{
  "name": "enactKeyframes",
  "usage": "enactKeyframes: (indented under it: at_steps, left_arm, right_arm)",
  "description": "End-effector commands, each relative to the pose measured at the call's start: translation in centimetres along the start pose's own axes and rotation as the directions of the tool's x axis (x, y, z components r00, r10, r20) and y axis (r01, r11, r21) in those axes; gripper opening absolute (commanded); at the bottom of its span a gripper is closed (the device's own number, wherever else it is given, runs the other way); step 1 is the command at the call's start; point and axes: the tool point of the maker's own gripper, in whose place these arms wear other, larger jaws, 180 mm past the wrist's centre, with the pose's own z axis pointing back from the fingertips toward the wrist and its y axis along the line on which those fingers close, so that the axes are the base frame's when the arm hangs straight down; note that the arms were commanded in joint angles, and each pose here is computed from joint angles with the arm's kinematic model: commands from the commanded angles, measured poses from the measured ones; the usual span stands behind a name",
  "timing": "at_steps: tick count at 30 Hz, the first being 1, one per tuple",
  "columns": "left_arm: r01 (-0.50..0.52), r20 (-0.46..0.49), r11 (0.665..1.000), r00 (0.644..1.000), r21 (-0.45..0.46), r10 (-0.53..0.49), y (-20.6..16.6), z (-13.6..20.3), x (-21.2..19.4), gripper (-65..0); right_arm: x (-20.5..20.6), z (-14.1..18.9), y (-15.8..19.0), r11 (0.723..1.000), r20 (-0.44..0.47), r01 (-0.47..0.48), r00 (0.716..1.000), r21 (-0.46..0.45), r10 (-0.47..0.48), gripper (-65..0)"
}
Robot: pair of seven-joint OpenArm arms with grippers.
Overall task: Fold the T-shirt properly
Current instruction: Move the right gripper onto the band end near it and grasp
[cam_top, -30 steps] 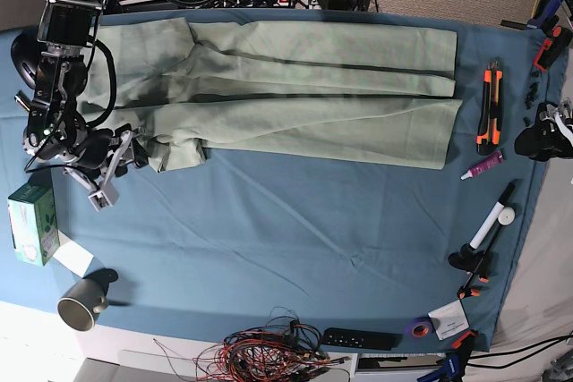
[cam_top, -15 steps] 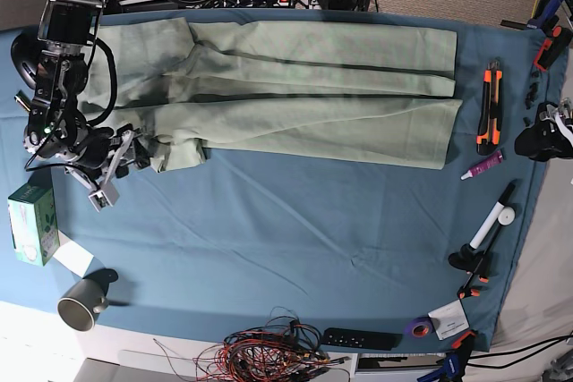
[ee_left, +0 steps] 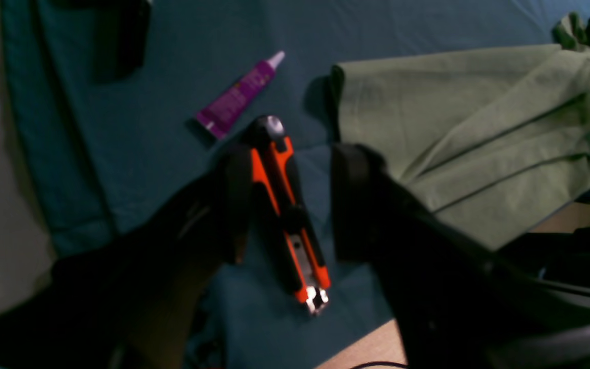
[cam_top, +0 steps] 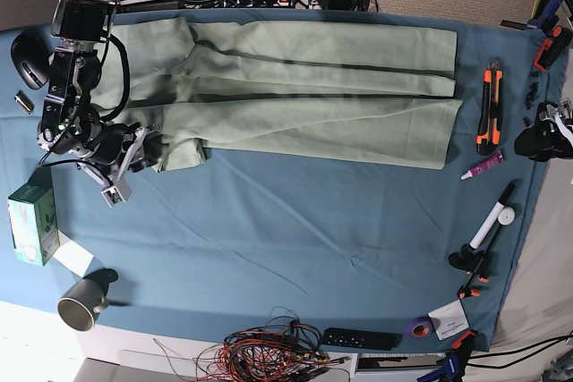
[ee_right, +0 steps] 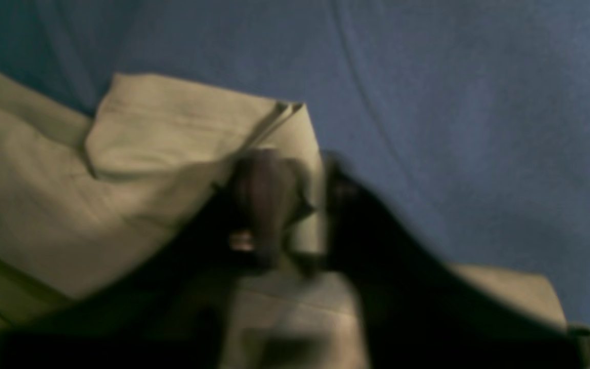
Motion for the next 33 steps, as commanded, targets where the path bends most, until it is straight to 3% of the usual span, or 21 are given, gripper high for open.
enactKeyframes:
  at_steps: [1, 11, 20, 33]
  left_arm:
    - [0.037, 0.039, 0.999, 0.999, 0.009, -0.037, 0.1, 1.0, 1.7, -39.0]
    - [0.037, 0.042, 0.999, 0.998, 0.009, -0.037, 0.1, 1.0, 1.8, -39.0]
    - [0.037, 0.042, 0.999, 0.998, 0.009, -0.037, 0.1, 1.0, 1.8, -39.0]
    - [0.037, 0.045, 0.999, 0.998, 0.008, -0.037, 0.1, 1.0, 1.8, -39.0]
  right_arm:
    - [1.8, 0.9, -0.9, 1.0, 0.051, -0.016, 0.999, -0.022, 0.017, -65.0]
    - [3.7, 1.4, -0.1, 1.0, 0.135, -0.016, 0.991, 0.008, 0.015, -65.0]
    - [7.0, 5.0, 1.7, 0.985, 0.187, -0.161, 0.968, -0.055, 0.169, -65.0]
    - [-0.1, 6.7, 7.6, 0.962, 0.047, -0.271, 0.961, -0.001, 0.271, -65.0]
